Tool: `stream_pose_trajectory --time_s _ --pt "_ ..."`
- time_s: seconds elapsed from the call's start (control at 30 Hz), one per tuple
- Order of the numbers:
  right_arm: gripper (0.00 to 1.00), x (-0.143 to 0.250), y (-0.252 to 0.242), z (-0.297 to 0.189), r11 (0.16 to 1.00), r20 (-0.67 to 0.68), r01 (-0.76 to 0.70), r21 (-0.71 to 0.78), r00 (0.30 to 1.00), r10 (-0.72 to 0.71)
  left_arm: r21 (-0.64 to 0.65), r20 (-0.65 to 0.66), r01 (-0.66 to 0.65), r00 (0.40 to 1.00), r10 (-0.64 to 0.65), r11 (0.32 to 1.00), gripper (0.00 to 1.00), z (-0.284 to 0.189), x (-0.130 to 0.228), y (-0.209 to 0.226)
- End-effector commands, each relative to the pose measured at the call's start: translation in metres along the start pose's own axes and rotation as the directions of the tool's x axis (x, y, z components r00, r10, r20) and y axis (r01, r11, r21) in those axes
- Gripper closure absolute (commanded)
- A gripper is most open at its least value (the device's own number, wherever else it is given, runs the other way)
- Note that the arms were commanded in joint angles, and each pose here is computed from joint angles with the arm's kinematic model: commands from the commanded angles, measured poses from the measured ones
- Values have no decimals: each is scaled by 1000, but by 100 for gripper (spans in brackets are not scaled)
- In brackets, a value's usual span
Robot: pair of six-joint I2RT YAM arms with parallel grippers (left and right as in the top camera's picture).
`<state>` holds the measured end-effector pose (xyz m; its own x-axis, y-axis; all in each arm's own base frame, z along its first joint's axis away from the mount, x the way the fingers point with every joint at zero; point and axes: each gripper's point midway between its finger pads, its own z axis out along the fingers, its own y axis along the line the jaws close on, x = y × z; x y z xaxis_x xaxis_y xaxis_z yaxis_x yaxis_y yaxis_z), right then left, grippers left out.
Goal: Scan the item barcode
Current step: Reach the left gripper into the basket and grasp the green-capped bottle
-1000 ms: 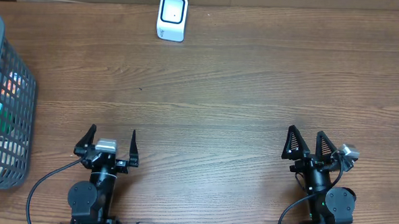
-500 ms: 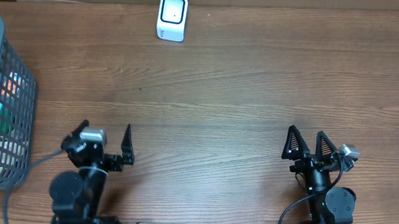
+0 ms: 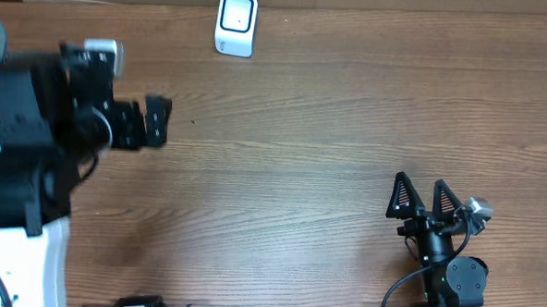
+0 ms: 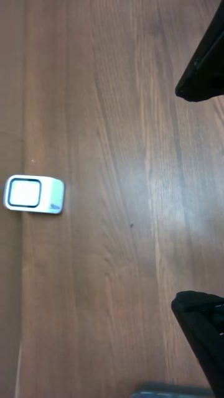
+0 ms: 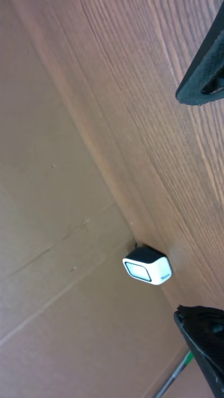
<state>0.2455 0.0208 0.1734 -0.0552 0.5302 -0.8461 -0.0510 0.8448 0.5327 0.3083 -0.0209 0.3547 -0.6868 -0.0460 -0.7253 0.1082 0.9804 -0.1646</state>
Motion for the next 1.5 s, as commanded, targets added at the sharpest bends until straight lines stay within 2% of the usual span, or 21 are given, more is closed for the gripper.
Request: stream_pose_trajectory --time_s 0.0,0.13,0.2,0.23,0.3,0.37,0.53,0.6,0.67,0.8,0.83,1.1,1.23,1.33,1.47 --pt "0 1 -2 0 1000 5 11 4 1000 -11 32 -30 10 1000 -9 999 0 15 -15 -3" --pt "0 1 -2 0 1000 5 11 4 1000 -11 53 -94 31 995 -26 998 0 46 -14 0" --pt "0 1 -2 0 1000 5 11 4 1000 -11 47 -73 27 997 -23 999 0 51 -21 3" --pt "0 1 -2 0 1000 5 11 4 1000 -11 -7 -29 78 997 -78 997 0 48 -32 15" --pt "0 1 -2 0 1000 5 11 4 1000 -11 -83 34 159 987 -157 984 0 36 -45 36" --pt "0 1 -2 0 1000 5 11 4 1000 -11 -142 151 275 955 -254 951 0 6 -68 68" --pt "0 1 -2 0 1000 5 11 4 1000 -11 -248 379 439 865 -330 864 0 -66 -95 137" --pt "0 1 -2 0 1000 5 11 4 1000 -11 -276 432 489 832 -347 828 0 -86 -96 156" --pt "0 1 -2 0 1000 5 11 4 1000 -11 -307 486 552 791 -372 775 0 -106 -91 180" --pt "0 1 -2 0 1000 5 11 4 1000 -11 -337 573 701 683 -454 629 0 -135 -69 231" --pt "0 1 -2 0 1000 5 11 4 1000 -11 -346 586 727 661 -469 593 4 -140 -62 243" --pt "0 1 -2 0 1000 5 11 4 1000 -11 -424 603 802 597 -529 421 7 -135 -32 290" --pt "0 1 -2 0 1000 5 11 4 1000 -11 -426 605 810 586 -539 403 6 -127 -32 303" --pt "0 1 -2 0 1000 5 11 4 1000 -11 -460 594 811 584 -553 362 6 -119 -22 316" --pt "0 1 -2 0 1000 5 11 4 1000 -11 -495 521 806 574 -631 325 6 -90 0 333"
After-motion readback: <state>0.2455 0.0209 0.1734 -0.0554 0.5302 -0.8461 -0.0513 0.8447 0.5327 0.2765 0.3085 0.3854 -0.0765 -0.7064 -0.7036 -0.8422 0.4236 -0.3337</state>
